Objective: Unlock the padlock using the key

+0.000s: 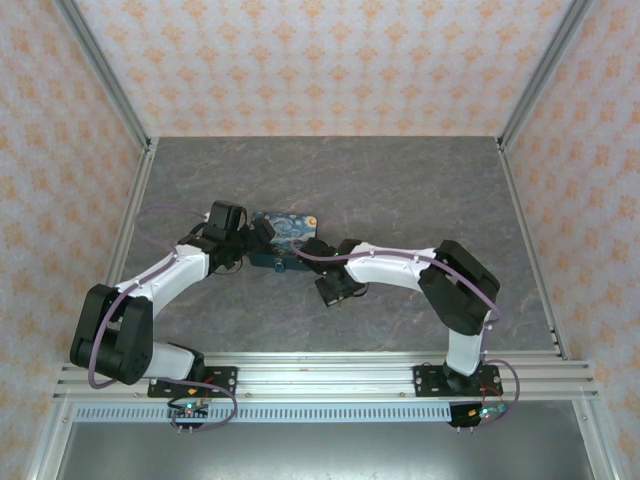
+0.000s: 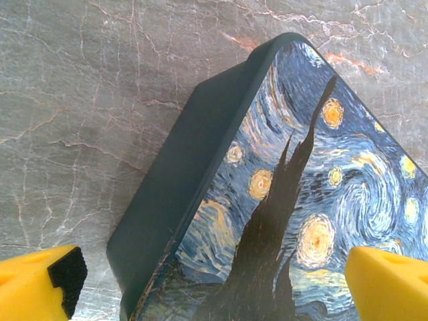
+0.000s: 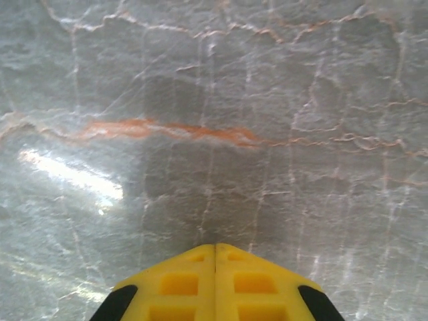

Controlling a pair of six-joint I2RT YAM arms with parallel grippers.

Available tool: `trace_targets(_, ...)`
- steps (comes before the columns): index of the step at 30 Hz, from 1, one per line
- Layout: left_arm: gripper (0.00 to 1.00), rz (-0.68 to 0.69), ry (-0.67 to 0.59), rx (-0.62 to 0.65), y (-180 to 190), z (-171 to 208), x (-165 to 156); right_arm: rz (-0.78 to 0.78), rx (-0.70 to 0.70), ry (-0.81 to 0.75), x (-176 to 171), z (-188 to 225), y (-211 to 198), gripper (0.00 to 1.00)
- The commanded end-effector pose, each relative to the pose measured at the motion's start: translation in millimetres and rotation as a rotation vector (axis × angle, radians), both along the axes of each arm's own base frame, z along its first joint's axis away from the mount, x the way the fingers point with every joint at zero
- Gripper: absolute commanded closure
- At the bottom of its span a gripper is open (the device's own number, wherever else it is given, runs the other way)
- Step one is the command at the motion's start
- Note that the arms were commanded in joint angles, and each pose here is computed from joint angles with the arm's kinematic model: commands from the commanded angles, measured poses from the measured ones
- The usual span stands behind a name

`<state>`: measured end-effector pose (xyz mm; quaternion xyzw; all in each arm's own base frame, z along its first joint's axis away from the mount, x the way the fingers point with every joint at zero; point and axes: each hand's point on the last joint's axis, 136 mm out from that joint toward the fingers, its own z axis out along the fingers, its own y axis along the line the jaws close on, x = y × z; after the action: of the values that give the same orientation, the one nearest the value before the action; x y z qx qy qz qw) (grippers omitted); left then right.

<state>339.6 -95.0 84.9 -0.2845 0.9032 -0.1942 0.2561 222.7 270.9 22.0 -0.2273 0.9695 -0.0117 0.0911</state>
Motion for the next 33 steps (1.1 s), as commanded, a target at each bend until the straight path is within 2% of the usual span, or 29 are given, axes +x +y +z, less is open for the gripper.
trace_targets(1,0.00,-0.020,-0.023,-0.004,-5,7,3,-0.044,-0.076,-0.059,10,6,-14,1.00)
trace_targets(7,0.00,-0.022,-0.024,-0.002,-5,7,2,-0.134,0.007,-0.148,19,30,-13,1.00)
trace_targets(15,0.00,-0.022,-0.025,-0.004,-5,8,2,-0.258,0.131,-0.182,28,44,-19,1.00)
trace_targets(25,0.00,-0.024,-0.026,-0.006,-5,7,1,-0.381,0.156,-0.187,44,29,-45,1.00)
trace_targets(33,0.00,-0.025,-0.026,-0.008,-6,8,0,-0.383,0.154,-0.181,57,17,-36,1.00)
